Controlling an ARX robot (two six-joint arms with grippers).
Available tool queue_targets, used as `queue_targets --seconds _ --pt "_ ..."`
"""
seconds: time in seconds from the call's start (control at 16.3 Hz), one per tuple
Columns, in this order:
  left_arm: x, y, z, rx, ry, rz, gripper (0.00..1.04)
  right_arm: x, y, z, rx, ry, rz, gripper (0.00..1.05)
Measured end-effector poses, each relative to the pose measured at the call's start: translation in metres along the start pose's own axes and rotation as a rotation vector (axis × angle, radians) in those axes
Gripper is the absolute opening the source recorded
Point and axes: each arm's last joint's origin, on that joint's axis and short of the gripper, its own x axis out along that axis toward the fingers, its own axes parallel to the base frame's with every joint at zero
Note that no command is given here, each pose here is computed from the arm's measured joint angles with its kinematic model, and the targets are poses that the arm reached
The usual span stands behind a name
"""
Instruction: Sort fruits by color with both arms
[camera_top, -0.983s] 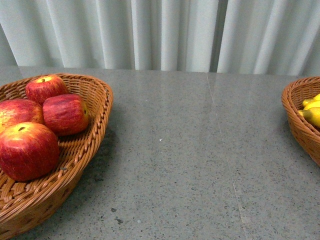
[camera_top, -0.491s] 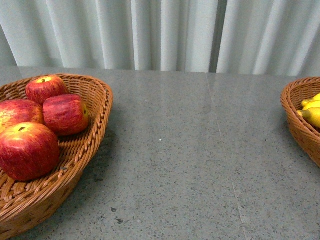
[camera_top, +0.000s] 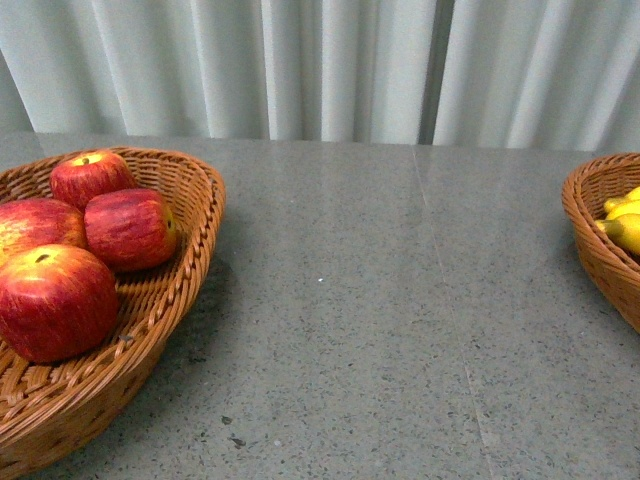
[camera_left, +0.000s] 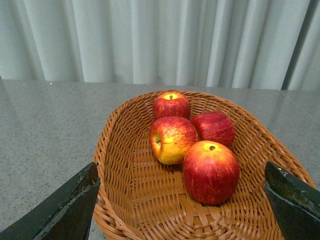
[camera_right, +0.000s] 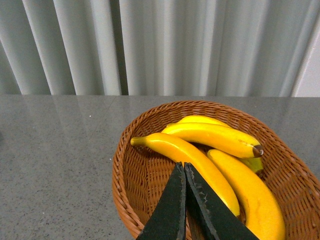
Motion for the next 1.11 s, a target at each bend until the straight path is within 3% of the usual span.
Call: queue_targets --seconds 0.25,0.98,1.04,1.11 --pt "0.0 0.0 0.0 0.0 0.0 0.0 0.98 -0.001 0.007 -0.003 -0.001 -0.01 0.044 0.02" --pt "0.0 0.0 0.0 0.0 0.0 0.0 0.98 -0.001 0.006 -0.026 -0.001 -0.011 0.013 0.02" --pt "0.0 0.0 0.0 0.0 0.0 0.0 0.98 -0.001 0.006 -0.026 -0.001 -0.011 0.013 0.12" --pt "0.0 0.0 0.0 0.0 0.0 0.0 0.98 -0.001 0.006 -0.026 -0.001 -0.011 0.013 0.43"
